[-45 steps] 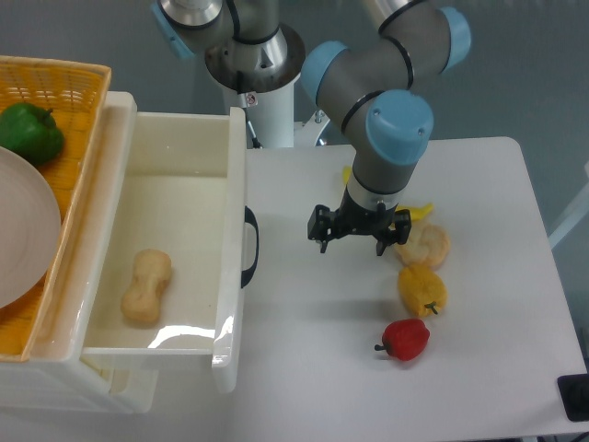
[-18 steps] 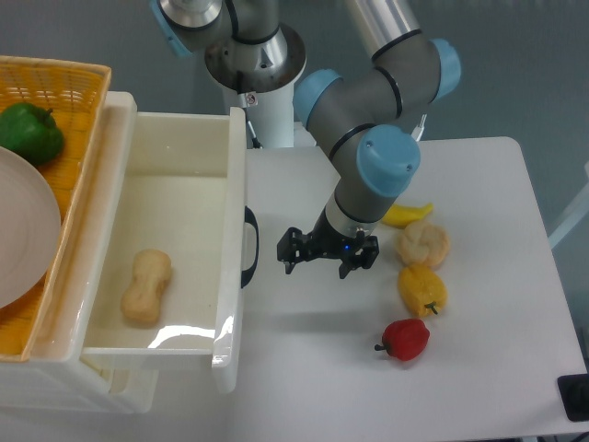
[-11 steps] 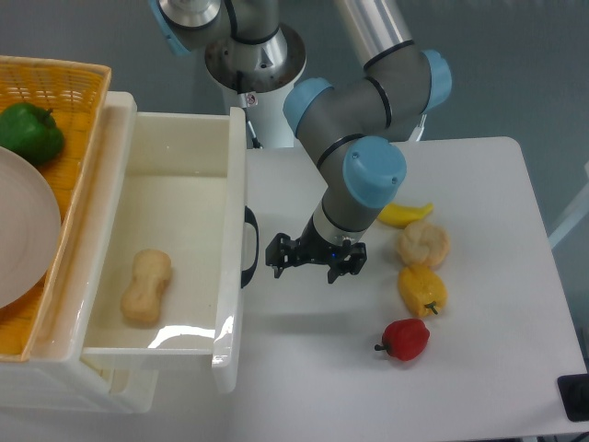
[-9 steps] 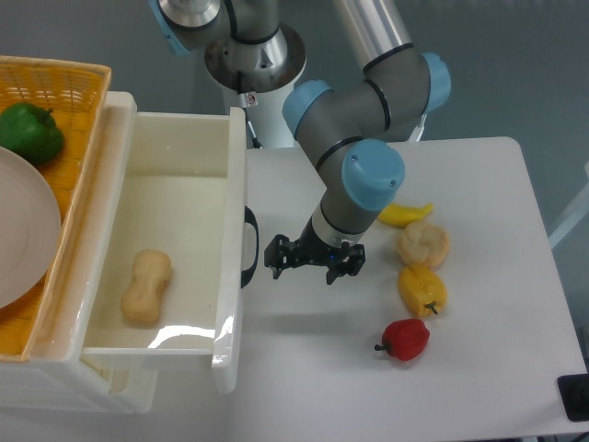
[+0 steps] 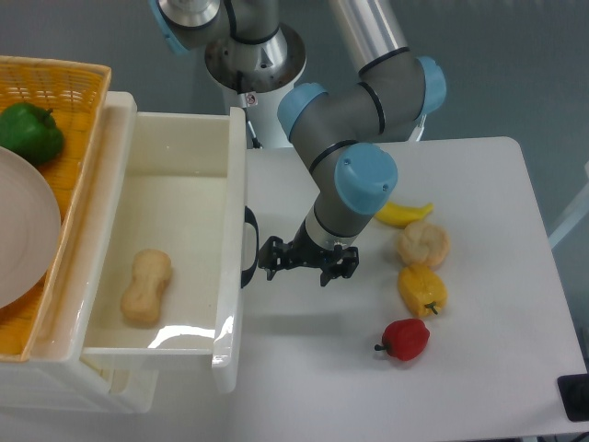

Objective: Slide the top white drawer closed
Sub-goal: 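Lower the gripper beside the drawer's black handle, then push the drawer front with the gripper into the cabinet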

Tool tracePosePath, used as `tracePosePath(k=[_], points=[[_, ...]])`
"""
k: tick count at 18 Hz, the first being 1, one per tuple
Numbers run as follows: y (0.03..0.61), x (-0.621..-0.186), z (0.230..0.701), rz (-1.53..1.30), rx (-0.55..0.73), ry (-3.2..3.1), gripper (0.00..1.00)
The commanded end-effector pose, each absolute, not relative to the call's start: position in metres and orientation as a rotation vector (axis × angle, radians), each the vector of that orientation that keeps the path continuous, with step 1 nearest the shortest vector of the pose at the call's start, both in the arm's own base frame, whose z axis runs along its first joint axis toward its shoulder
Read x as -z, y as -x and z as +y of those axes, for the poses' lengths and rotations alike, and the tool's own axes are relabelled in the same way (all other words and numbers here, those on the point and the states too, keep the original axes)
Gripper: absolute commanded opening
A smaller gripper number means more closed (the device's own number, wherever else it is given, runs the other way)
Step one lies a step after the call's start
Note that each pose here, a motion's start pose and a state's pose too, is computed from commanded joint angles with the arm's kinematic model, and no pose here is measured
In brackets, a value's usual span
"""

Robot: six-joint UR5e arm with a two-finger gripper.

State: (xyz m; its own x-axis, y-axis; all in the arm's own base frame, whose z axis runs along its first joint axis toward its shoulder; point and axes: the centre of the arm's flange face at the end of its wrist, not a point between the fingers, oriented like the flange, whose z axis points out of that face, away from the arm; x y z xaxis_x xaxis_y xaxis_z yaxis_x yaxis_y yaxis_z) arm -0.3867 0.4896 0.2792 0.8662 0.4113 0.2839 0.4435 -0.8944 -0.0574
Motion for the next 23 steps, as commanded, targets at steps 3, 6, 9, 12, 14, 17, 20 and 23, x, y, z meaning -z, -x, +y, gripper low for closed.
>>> tracePosePath(k=[3, 6, 9, 12, 14, 17, 20, 23], points=[[0.3837, -0.2802, 0.4908, -0.664, 0.404, 2.919, 1.0], [0.3818, -0.2819, 0.4917, -0.659, 0.403, 2.92, 1.0], [0.3808, -0.2829, 0.4922, -0.656, 0.403, 2.919, 1.0], [0.38, -0.2828, 0.4928, -0.654, 0.403, 2.919, 1.0], [0.3808, -0.2829, 0.4922, -0.656, 0.403, 2.919, 1.0], [0.3803, -0.2839, 0.4926, -0.653, 0.407, 2.913, 1.0], [0.3785, -0.2878, 0.4943, -0.649, 0.417, 2.898, 1.0], [0.3779, -0.2882, 0.4951, -0.648, 0.429, 2.89, 1.0]])
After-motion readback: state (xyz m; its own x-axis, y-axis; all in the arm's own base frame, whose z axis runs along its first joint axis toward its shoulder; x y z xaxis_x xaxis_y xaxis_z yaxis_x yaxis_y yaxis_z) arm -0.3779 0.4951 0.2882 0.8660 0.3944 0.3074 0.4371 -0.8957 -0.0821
